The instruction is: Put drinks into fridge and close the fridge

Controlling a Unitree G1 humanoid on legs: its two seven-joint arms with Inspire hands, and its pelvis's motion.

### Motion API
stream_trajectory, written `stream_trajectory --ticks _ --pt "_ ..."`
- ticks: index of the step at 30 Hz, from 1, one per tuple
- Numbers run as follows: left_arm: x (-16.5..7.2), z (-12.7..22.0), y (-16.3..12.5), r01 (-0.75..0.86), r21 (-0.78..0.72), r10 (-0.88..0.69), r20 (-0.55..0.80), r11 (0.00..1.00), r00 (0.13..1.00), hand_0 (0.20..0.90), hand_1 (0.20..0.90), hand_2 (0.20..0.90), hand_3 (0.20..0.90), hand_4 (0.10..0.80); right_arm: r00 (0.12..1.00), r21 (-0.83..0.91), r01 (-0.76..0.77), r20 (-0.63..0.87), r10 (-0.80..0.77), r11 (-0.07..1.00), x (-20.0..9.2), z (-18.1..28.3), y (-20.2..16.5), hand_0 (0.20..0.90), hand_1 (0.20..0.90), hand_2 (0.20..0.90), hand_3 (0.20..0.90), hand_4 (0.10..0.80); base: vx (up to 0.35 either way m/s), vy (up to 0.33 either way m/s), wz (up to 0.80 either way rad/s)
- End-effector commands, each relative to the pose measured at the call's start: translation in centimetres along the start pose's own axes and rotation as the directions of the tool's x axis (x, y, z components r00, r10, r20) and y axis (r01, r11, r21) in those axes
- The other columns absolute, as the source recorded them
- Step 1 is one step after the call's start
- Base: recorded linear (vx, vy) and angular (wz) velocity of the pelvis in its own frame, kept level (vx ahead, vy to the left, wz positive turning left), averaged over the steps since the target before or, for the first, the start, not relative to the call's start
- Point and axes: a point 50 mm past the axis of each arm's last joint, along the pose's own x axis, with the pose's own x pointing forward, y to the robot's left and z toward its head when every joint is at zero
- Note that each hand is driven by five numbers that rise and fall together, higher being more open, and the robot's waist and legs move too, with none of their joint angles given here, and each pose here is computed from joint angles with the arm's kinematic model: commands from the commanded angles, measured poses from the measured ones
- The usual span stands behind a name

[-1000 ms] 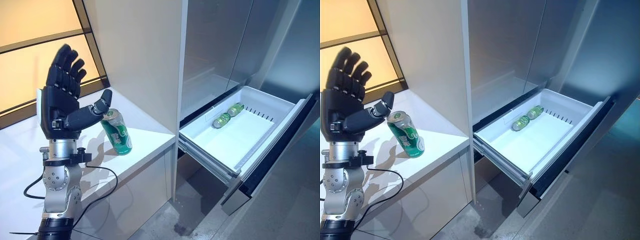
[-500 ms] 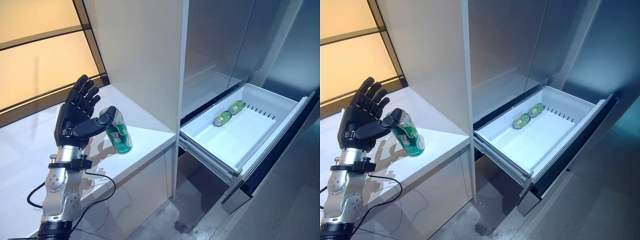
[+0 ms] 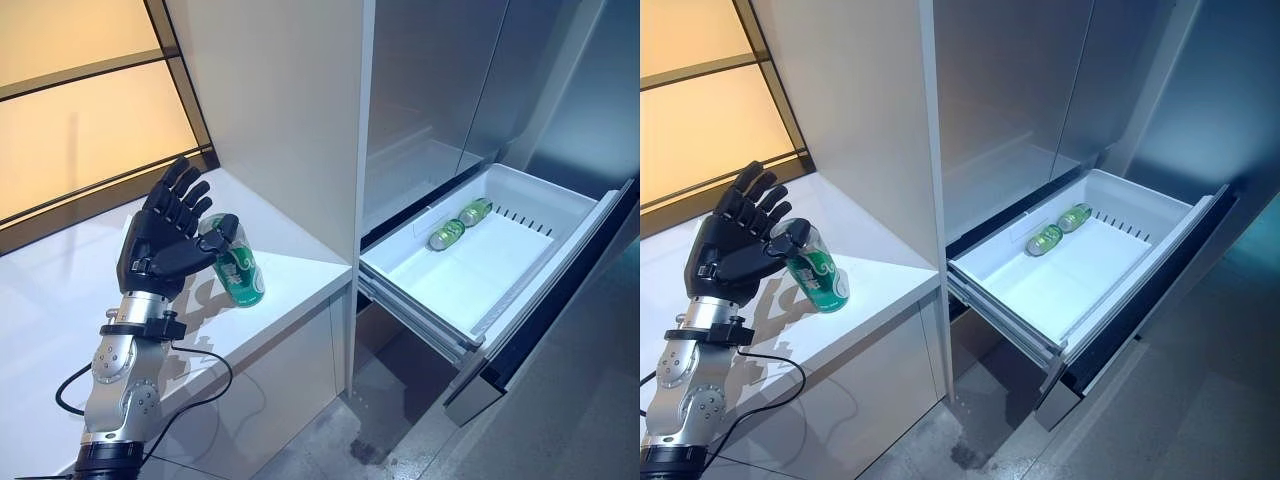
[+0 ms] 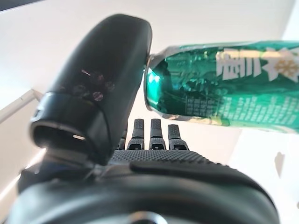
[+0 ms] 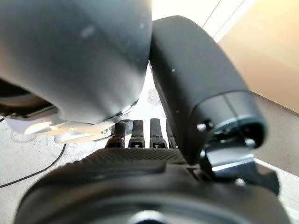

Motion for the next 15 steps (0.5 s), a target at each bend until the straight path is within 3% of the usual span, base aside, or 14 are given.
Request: stream_trajectory --ticks 1,15 --pt "1.98 5.07 -0.26 0.094 0.090 -0.110 0.190 0.991 0.976 0.900 0.900 0.900 0.900 0.800 1.000 -0.018 -0.013 0.015 0.014 1.000 0.05 1.45 0.11 0.900 0.900 0.900 0.900 0.800 0.000 0.000 0.00" --pt "2.77 4.40 -0.80 0.168 0.165 -0.183 0.078 0.972 0.980 0.900 0.900 0.900 0.900 0.800 1.000 -0.031 -0.007 0.012 0.008 0.999 0.03 1.67 0.00 0.900 0.900 0.900 0.900 0.800 0.000 0.000 0.00"
